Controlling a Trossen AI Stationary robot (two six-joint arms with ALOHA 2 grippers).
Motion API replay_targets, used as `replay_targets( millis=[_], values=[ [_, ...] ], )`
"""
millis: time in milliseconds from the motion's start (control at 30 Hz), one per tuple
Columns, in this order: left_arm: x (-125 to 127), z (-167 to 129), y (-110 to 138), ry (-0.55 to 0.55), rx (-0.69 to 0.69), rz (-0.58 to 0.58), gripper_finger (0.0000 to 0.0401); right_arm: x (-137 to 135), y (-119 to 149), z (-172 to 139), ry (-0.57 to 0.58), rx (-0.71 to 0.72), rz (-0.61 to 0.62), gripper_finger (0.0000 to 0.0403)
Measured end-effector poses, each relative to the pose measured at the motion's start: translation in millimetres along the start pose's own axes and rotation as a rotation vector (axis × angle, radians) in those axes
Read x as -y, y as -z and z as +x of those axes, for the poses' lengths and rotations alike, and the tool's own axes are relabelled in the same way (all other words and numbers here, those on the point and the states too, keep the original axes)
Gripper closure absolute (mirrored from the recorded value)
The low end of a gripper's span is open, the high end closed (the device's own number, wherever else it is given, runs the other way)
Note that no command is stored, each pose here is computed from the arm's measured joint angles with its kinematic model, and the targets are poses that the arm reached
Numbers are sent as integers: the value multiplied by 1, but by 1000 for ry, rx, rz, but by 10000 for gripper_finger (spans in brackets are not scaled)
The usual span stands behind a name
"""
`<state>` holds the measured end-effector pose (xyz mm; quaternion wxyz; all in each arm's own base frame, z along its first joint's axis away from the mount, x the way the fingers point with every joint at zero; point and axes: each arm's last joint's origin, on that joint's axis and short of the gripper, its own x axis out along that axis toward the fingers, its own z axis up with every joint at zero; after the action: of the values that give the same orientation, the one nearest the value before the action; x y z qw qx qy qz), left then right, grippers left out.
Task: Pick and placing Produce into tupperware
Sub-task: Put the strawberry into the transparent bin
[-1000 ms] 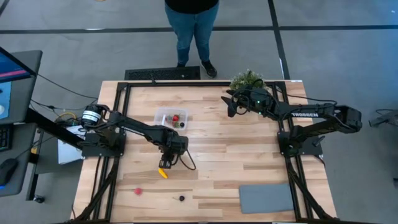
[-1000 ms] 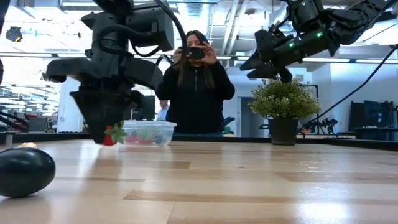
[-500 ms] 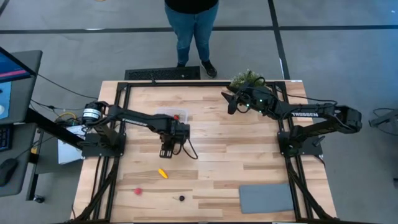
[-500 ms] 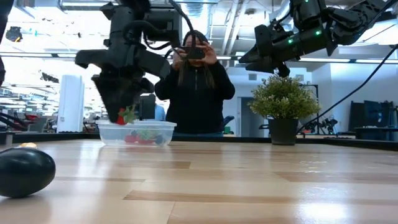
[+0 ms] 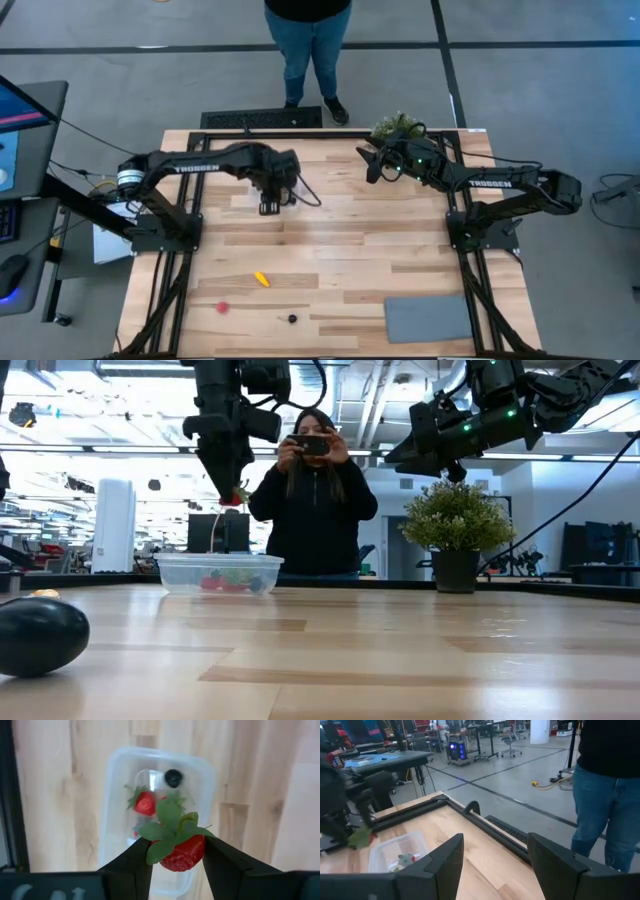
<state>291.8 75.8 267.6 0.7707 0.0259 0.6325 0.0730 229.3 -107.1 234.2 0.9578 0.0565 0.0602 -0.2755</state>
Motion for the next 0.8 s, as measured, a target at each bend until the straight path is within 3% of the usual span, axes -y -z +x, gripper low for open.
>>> replay_targets(
  millis=[400,800],
  values=[
    [-43,6,15,45,-33,-148,266,0,0,0,0,0,1,159],
    [-37,53,34,100,-40,-146,266,0,0,0,0,-3,35,159]
  ],
)
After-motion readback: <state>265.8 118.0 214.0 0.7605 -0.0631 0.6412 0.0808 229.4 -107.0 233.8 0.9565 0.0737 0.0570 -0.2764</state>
